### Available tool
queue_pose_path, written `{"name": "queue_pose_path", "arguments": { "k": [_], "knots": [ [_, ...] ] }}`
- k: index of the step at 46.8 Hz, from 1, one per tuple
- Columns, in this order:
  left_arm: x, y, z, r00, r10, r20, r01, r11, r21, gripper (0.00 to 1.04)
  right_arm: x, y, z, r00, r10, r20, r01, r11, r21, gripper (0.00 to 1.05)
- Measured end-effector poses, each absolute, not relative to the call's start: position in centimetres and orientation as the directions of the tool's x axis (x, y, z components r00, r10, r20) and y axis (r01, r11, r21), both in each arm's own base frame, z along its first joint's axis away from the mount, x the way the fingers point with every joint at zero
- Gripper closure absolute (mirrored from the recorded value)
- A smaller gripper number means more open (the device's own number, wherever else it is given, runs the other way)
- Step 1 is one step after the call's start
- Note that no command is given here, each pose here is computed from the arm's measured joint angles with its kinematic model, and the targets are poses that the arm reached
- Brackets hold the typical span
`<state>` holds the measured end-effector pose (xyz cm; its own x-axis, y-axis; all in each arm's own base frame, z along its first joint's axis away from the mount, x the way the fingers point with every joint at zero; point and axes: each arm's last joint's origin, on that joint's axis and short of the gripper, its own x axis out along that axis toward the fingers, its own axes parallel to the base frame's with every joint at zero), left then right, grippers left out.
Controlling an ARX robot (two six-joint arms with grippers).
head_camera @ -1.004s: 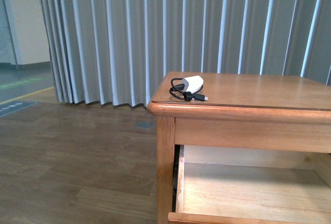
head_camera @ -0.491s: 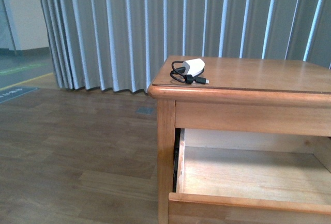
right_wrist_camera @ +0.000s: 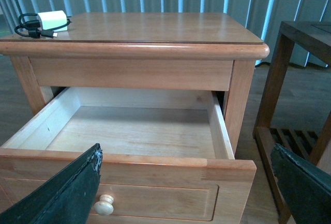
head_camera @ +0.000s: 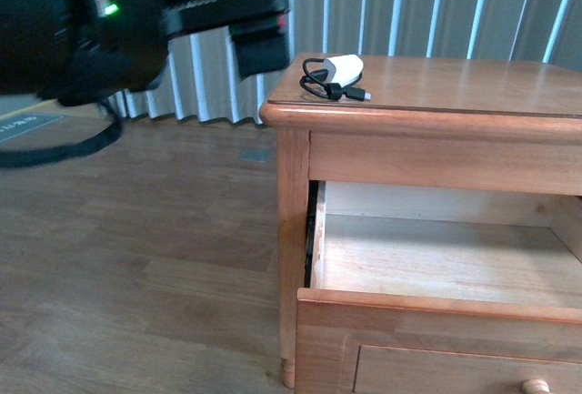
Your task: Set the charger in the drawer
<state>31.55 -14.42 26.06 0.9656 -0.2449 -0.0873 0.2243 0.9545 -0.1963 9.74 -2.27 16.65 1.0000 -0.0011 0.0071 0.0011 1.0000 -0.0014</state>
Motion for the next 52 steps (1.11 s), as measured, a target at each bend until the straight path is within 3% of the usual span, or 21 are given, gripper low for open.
{"name": "queue_pose_path", "arguments": {
  "k": [15, 40, 52],
  "knots": [
    [39.7, -19.1, 28.1, 0.945, -0.309, -0.109, 0.255, 0.903, -0.346, 0.06, 9.7, -2.3, 16.7, 1.0, -0.002, 0.007, 0.002, 1.0, -0.001, 0.08],
    [46.8, -23.2, 25.5, 0.923, -0.343, -0.172, 0.242, 0.869, -0.432, 0.06, 9.7, -2.3, 16.7, 1.0, -0.002, 0.007, 0.002, 1.0, -0.001, 0.08],
    [47.2, -24.8, 25.2, 0.887, -0.387, -0.253, 0.266, 0.874, -0.406, 0.52, 9.7, -2.3, 16.7, 1.0, -0.001, 0.007, 0.001, 1.0, -0.001, 0.08]
  ]
}}
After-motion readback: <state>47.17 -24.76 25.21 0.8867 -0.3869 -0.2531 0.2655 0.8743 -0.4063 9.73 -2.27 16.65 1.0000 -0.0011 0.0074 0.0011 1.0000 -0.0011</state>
